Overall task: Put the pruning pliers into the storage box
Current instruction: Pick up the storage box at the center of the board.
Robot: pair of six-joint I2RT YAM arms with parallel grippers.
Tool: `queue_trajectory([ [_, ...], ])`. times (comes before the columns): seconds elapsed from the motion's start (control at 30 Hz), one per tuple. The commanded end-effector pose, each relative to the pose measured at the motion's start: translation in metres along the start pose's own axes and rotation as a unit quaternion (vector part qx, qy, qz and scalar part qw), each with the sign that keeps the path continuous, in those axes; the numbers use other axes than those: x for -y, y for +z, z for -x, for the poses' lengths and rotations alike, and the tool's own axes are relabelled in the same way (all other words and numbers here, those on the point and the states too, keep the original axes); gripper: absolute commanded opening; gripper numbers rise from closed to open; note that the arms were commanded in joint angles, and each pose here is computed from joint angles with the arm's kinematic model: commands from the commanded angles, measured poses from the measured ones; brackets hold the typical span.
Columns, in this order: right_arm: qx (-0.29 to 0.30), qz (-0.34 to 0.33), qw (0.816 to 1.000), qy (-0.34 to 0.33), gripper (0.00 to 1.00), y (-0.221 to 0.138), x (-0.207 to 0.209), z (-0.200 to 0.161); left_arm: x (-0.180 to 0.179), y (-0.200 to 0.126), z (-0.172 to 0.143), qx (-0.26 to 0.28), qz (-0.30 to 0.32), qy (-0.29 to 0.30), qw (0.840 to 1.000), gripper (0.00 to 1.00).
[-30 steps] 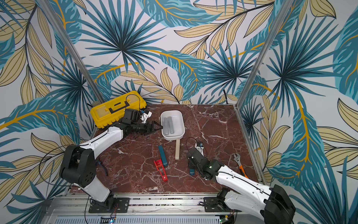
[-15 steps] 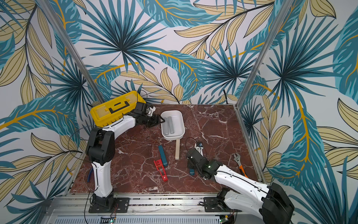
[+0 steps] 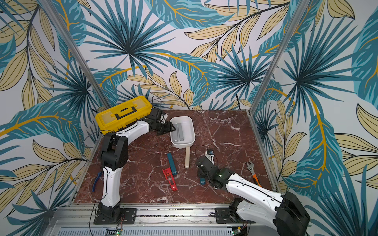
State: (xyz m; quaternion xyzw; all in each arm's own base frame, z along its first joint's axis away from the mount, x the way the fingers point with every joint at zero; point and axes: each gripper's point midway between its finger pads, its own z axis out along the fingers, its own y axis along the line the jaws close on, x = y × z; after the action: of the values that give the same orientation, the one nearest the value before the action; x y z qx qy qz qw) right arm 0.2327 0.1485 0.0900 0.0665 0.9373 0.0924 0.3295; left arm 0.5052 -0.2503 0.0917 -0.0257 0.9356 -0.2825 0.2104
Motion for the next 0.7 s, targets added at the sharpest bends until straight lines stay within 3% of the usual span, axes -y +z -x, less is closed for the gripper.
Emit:
queue_trajectory([
  [0.0, -0.003, -0.002, 1.0, 0.004, 0.45, 0.002, 0.005, -0.007, -0.004, 0.001, 0.005, 0.013, 0.036, 0.003, 0.999, 0.6],
  [0.1, 0.001, 0.0, 1.0, 0.005, 0.46, 0.001, 0.006, -0.007, -0.008, 0.005, 0.005, 0.017, 0.048, -0.002, 0.999, 0.53],
  [0.67, 0.0, 0.005, 1.0, 0.0, 0.46, 0.002, 0.0, -0.004, -0.018, 0.018, 0.002, 0.011, 0.071, -0.015, 0.997, 0.41],
])
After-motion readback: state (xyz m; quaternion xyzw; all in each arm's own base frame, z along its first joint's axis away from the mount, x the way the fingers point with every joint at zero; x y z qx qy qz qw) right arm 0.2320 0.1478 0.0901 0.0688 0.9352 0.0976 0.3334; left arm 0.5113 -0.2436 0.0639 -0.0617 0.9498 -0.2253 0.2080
